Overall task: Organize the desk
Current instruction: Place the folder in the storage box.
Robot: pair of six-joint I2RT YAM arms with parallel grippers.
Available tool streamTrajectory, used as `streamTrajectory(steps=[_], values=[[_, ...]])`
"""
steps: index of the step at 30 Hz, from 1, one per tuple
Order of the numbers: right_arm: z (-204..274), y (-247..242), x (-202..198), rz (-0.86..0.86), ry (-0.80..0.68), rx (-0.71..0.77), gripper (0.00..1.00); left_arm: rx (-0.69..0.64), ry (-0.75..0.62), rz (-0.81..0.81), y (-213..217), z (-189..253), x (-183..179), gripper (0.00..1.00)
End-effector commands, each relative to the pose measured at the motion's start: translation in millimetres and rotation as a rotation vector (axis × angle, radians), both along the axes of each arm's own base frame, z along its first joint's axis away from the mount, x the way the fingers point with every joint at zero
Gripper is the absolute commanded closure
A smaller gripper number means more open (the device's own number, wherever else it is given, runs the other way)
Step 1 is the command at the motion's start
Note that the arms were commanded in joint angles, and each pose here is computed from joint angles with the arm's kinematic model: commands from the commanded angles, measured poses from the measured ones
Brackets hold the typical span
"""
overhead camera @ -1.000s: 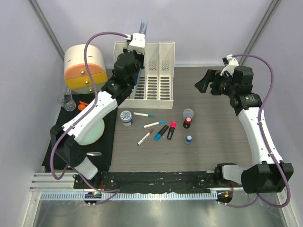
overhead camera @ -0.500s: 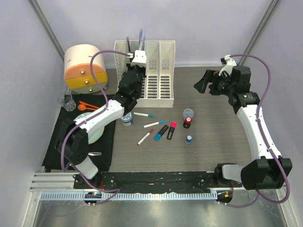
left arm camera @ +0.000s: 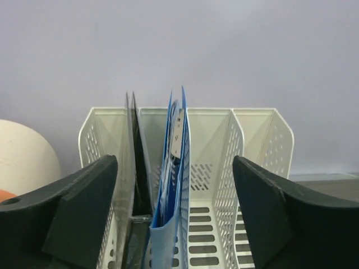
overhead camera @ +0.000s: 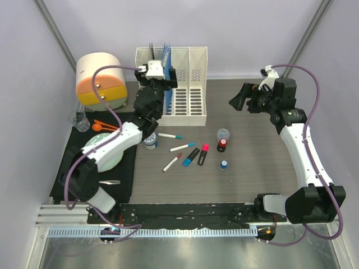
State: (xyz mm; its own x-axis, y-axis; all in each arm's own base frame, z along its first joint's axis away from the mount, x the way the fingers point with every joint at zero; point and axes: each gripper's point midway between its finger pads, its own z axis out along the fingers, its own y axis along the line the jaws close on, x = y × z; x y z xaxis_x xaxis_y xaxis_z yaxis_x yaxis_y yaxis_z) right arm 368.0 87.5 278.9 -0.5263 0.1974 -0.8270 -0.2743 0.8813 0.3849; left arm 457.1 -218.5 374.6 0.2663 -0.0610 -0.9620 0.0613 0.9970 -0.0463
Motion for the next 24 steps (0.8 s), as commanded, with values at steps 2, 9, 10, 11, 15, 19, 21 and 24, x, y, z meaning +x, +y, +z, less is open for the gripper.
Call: streamTrajectory(steps=[2, 9, 10, 11, 15, 19, 21, 24], values=[[9, 0, 6, -0.006, -0.028, 0.008, 0.04, -0.163, -0.124, -0.112, 8, 80, -38, 0.01], [-5, -6, 13, -0.067, 0.046, 0.021, 0.04, -0.146, -0.018, -0.261, 0, 120, -72, 0.00], [-9, -8, 14, -0.081, 0.059, 0.025, 0.04, -0.109, 0.042, -0.274, 2, 112, -79, 0.01], [-11, -8, 15, -0.095, 0.069, 0.030, 0.04, -0.096, 0.063, -0.297, 1, 112, -85, 0.00], [-33, -10, 25, -0.151, 0.153, 0.066, 0.03, -0.115, 0.144, -0.308, 18, 101, -112, 0.00], [-45, 1, 34, -0.160, 0.199, 0.075, 0.00, -0.153, 0.239, -0.276, 38, 75, -134, 0.00], [-52, 11, 39, -0.163, 0.208, 0.050, 0.00, -0.166, 0.274, -0.245, 51, 60, -144, 0.00], [-64, 25, 53, -0.175, 0.233, 0.033, 0.01, -0.183, 0.350, -0.192, 69, 28, -158, 0.00]])
